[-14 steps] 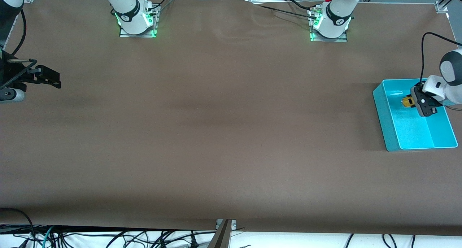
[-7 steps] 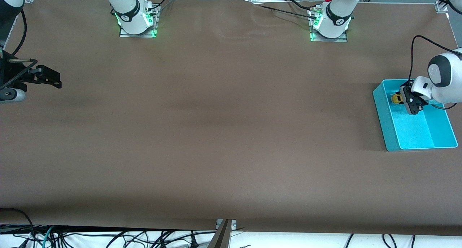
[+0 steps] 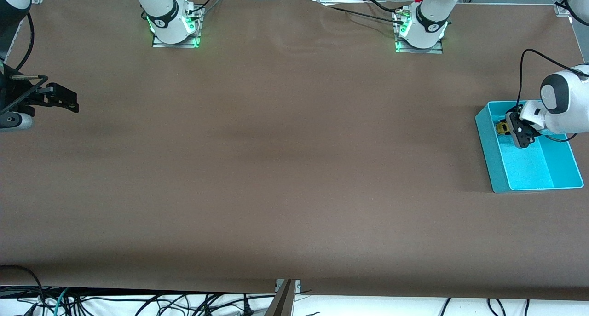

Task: Wind and store yellow beetle car
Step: 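Lower the car into the blue tray and open the left gripper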

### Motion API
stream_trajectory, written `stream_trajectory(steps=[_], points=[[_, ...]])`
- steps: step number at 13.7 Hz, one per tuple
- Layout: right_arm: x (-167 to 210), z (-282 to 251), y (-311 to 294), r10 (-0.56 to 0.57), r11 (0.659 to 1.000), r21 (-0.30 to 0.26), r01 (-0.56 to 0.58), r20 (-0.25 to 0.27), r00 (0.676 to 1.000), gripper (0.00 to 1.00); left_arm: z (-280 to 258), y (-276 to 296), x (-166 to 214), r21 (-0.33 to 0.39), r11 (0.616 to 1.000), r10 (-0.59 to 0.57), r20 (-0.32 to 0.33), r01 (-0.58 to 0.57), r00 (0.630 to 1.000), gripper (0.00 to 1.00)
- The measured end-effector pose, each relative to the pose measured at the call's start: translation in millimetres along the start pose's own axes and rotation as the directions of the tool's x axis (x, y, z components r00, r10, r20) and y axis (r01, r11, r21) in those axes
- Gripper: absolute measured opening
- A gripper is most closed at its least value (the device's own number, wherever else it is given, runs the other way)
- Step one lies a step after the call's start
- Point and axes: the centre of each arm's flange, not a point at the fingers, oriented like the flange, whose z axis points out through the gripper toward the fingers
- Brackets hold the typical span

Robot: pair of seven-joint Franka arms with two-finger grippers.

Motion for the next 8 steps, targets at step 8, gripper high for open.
stream_trajectory(steps=[8], points=[[0.0, 0.0, -0.3, -0.001, 1.000, 0.000, 0.001, 0.000, 1.000, 1.00, -31.6, -1.4, -9.8, 0.059, 0.997, -0.050, 0.005, 0.050, 0.999, 1.00]])
